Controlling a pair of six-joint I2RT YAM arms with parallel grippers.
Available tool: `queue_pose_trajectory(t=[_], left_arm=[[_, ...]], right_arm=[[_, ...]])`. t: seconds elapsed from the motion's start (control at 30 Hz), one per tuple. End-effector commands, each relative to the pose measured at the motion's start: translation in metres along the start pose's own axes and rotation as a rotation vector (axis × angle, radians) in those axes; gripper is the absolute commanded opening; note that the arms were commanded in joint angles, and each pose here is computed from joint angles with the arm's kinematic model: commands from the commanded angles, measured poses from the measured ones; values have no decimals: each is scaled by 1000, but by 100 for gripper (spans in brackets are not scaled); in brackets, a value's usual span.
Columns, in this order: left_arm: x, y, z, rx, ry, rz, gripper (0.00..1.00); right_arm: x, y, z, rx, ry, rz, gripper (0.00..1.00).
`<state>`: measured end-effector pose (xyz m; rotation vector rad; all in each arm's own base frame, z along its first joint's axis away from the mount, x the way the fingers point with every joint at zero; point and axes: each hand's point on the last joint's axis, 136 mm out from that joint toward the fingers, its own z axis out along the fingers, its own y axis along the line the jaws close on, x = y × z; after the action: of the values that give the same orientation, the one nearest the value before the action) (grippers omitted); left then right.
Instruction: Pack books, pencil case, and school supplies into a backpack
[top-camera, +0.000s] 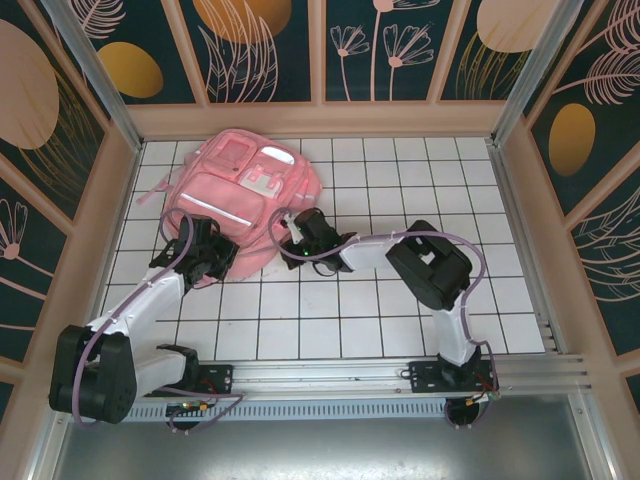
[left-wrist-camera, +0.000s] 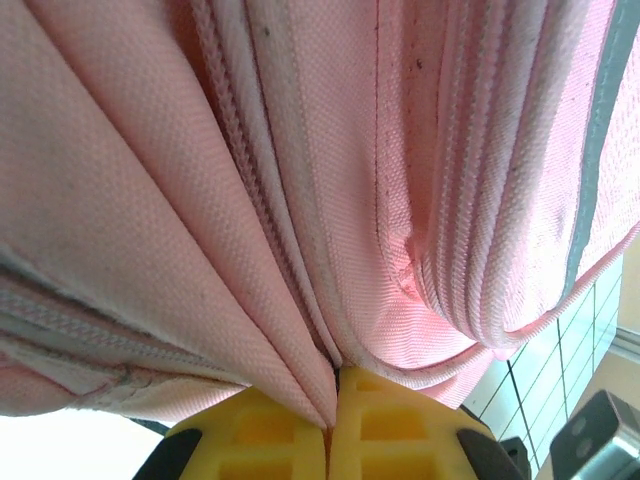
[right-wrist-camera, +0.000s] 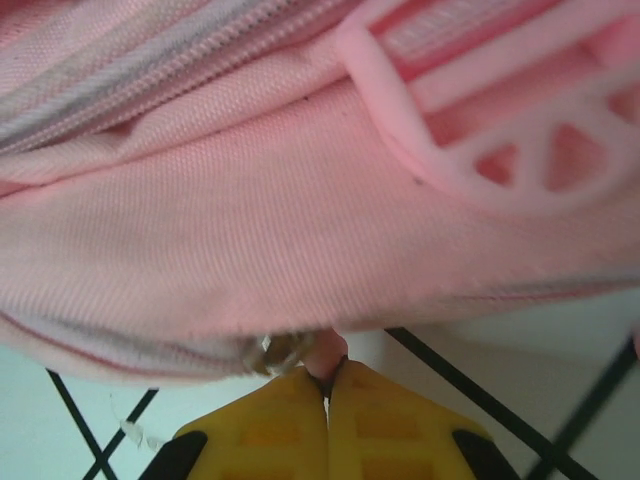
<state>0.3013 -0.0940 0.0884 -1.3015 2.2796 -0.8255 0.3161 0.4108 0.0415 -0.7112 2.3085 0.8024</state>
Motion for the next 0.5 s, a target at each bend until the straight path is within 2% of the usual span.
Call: queue_pose_trajectory(t=[0.0, 0.27, 0.4, 0.47], left_arm=[[-15, 15, -5, -68, -92, 16, 0], [-16, 16, -11, -74, -103, 36, 0], [-15, 11, -11, -57, -94, 44, 0], [-15, 8, -11, -54, -89, 46, 0]], right_arm=[[-12, -52, -24, 159, -44, 83, 0], [-17, -117, -39, 312, -49, 170, 0], [-29, -100, -41, 216, -68, 137, 0], [-32, -84, -41, 168, -79, 102, 6]])
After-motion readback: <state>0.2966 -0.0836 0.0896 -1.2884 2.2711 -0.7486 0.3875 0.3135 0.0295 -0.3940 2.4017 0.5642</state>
